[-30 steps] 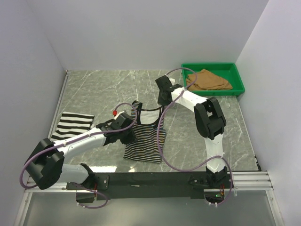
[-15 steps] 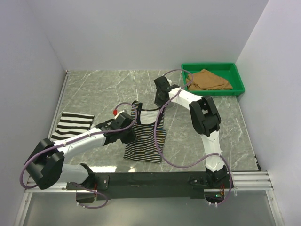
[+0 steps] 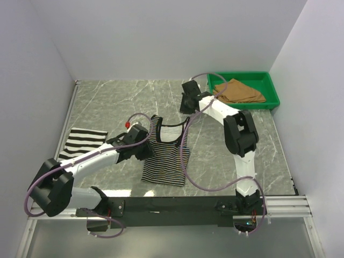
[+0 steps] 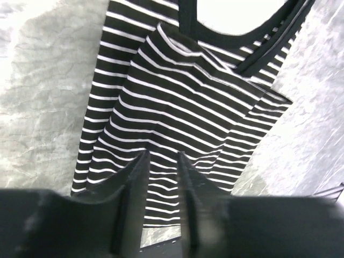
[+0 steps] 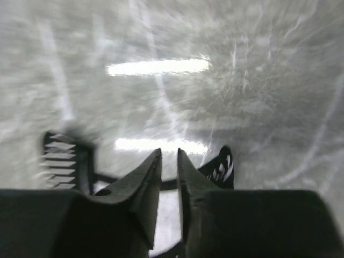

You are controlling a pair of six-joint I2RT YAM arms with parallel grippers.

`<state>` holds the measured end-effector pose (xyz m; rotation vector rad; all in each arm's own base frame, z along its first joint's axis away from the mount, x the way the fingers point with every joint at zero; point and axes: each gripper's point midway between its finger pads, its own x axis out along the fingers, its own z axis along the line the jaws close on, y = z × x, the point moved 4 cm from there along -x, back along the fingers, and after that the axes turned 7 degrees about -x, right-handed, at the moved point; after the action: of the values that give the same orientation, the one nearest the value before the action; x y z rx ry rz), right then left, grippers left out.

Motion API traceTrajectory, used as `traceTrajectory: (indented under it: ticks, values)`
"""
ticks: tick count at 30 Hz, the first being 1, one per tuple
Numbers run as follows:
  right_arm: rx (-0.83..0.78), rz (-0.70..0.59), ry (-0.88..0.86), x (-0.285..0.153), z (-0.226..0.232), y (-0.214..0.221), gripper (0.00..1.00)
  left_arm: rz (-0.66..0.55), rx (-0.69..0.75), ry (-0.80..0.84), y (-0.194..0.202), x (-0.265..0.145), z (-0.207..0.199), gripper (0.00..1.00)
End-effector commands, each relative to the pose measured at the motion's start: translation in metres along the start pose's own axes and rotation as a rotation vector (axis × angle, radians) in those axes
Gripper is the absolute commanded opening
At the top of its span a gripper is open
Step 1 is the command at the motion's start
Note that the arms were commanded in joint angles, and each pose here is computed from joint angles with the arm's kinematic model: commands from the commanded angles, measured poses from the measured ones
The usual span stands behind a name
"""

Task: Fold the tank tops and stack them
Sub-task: Fold the tank top

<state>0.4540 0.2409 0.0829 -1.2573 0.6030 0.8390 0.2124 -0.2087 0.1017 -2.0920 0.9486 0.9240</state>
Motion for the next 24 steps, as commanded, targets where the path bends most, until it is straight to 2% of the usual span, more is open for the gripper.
traceTrajectory:
  ticks: [1,4,5,6,7,8,9,11,12,17,20,24]
  values:
    - [0.0,-0.199,-0.051,-0.084,0.015,-0.058,0.27,-0.093,-0.007,0.037,-0.018,-0.02,-0.01,0.37]
    - [0.028,-0.208,-0.034,-0.119,0.006,-0.047,0.32,-0.129,-0.051,-0.025,-0.021,-0.032,0.014,0.48]
    - [0.033,-0.163,-0.015,-0.118,-0.003,-0.025,0.32,-0.133,-0.07,-0.051,-0.02,-0.033,0.023,0.49]
    - [0.043,-0.17,-0.049,-0.14,-0.002,-0.019,0.32,-0.12,-0.067,-0.084,-0.016,-0.036,0.033,0.52]
    - [0.061,-0.157,-0.065,-0.147,-0.002,-0.008,0.32,-0.11,-0.073,-0.075,-0.014,-0.041,0.035,0.6]
    - [0.056,-0.09,-0.05,-0.143,-0.011,0.027,0.33,-0.083,-0.073,-0.092,-0.007,-0.04,0.044,0.61]
    - [0.041,-0.107,-0.113,-0.166,0.0,0.038,0.34,-0.061,-0.077,-0.1,-0.002,-0.041,0.049,0.61]
    - [0.05,-0.066,-0.123,-0.175,-0.001,0.071,0.38,0.005,-0.088,-0.095,0.014,-0.04,0.06,0.62]
    - [0.023,-0.015,-0.152,-0.184,0.001,0.105,0.39,0.03,-0.092,-0.09,0.019,-0.039,0.063,0.62]
    - [0.046,0.192,-0.257,-0.198,0.007,0.211,0.44,0.118,-0.098,-0.114,0.042,-0.033,0.084,0.62]
    - [0.089,0.269,-0.339,-0.206,0.013,0.245,0.45,0.144,-0.094,-0.108,0.049,-0.037,0.087,0.62]
    - [0.126,0.317,-0.351,-0.207,0.009,0.271,0.45,0.148,-0.07,-0.074,0.051,-0.038,0.085,0.64]
